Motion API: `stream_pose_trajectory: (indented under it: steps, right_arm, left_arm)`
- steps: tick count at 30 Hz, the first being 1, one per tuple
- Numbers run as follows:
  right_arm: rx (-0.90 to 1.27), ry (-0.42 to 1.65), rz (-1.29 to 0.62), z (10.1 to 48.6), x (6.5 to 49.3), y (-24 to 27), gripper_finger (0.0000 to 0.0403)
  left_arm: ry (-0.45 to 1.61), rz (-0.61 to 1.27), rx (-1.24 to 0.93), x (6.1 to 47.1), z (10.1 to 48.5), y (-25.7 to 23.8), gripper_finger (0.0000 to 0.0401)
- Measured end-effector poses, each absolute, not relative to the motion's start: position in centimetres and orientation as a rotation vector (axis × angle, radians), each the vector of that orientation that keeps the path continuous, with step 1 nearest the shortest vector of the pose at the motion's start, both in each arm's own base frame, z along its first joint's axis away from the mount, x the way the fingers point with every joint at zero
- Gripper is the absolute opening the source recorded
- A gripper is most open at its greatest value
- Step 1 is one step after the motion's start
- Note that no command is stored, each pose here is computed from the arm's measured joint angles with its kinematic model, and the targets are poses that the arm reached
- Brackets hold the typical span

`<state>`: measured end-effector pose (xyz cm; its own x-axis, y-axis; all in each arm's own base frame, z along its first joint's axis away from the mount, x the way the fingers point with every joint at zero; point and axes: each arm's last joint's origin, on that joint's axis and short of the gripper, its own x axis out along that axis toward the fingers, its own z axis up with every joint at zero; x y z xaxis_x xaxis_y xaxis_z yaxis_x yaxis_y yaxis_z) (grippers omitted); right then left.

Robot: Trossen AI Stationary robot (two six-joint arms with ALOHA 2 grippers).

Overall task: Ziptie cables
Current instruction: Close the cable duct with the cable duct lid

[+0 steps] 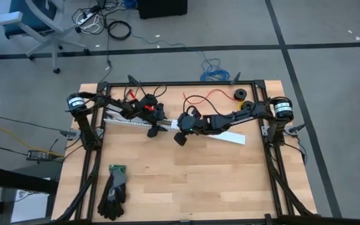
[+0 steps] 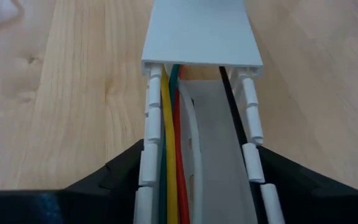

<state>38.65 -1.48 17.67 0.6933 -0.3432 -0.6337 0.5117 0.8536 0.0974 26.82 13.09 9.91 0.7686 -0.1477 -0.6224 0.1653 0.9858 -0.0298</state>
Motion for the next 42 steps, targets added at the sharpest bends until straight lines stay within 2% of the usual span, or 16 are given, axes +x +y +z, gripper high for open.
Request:
stream_pose_trajectory:
  steps: [10,15,27,34,42]
  right_arm:
    - [0.409,0.679,-0.354,15.6,39.7,-4.1,0.0000]
    - [0.378,0.674,-0.301,16.0,40.5,-4.7,0.0000]
    - [0.270,0.607,-0.264,17.3,41.2,-4.4,0.0000]
    - [0.356,0.704,-0.314,16.3,40.6,-5.0,0.0000]
    - [0.386,0.695,-0.272,15.2,41.6,-5.4,0.0000]
  left_arm:
    - [0.666,-0.184,0.046,27.2,10.0,12.4,0.0248]
    - [0.662,-0.190,0.054,27.4,10.0,12.2,0.0248]
    - [0.658,-0.202,0.056,27.5,10.0,11.9,0.0251]
    - [0.659,-0.199,0.056,27.5,10.0,11.9,0.0260]
    - [0.646,-0.201,0.070,27.8,10.1,11.6,0.0261]
